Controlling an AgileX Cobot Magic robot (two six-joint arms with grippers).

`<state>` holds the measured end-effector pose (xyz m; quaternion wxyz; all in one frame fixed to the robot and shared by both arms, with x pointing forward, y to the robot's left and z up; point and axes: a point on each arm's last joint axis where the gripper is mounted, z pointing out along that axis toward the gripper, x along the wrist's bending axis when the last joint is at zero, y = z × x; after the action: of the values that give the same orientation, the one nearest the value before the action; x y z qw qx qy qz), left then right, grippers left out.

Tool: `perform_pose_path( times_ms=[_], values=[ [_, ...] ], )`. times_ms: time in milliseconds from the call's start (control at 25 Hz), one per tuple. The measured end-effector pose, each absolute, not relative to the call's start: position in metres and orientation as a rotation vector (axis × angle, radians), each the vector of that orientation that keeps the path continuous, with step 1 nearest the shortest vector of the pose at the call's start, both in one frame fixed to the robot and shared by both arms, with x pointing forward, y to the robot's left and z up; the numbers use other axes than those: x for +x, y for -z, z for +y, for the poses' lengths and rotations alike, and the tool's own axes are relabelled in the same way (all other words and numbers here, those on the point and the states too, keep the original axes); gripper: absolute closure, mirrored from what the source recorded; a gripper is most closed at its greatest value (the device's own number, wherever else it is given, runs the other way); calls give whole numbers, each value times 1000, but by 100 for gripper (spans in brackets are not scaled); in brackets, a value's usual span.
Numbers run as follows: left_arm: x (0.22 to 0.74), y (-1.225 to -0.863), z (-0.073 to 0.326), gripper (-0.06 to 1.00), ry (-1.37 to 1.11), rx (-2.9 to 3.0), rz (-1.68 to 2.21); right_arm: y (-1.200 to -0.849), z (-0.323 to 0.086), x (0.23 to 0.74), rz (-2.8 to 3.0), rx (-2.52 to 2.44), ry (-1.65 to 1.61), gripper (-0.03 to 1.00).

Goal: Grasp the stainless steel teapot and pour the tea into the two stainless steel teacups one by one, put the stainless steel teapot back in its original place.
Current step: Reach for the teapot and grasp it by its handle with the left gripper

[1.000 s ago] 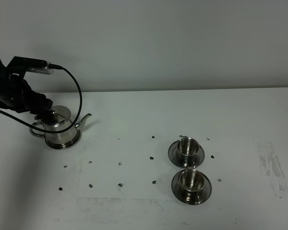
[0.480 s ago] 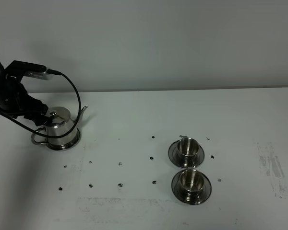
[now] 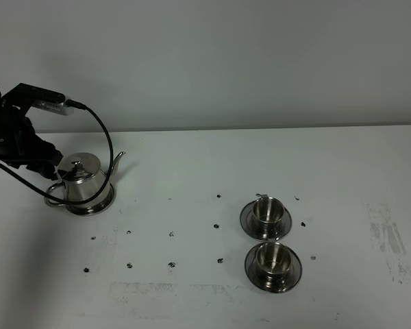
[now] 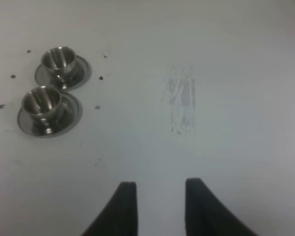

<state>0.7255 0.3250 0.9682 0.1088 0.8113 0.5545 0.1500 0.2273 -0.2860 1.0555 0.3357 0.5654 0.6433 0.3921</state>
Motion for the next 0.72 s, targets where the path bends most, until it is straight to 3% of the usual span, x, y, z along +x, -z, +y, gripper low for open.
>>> perform_pose_path(
  times_ms=[720],
  values=[
    [715, -967, 317, 33, -277, 2604, 1318, -1056, -286, 227, 1677, 1476, -1023, 74]
  ],
)
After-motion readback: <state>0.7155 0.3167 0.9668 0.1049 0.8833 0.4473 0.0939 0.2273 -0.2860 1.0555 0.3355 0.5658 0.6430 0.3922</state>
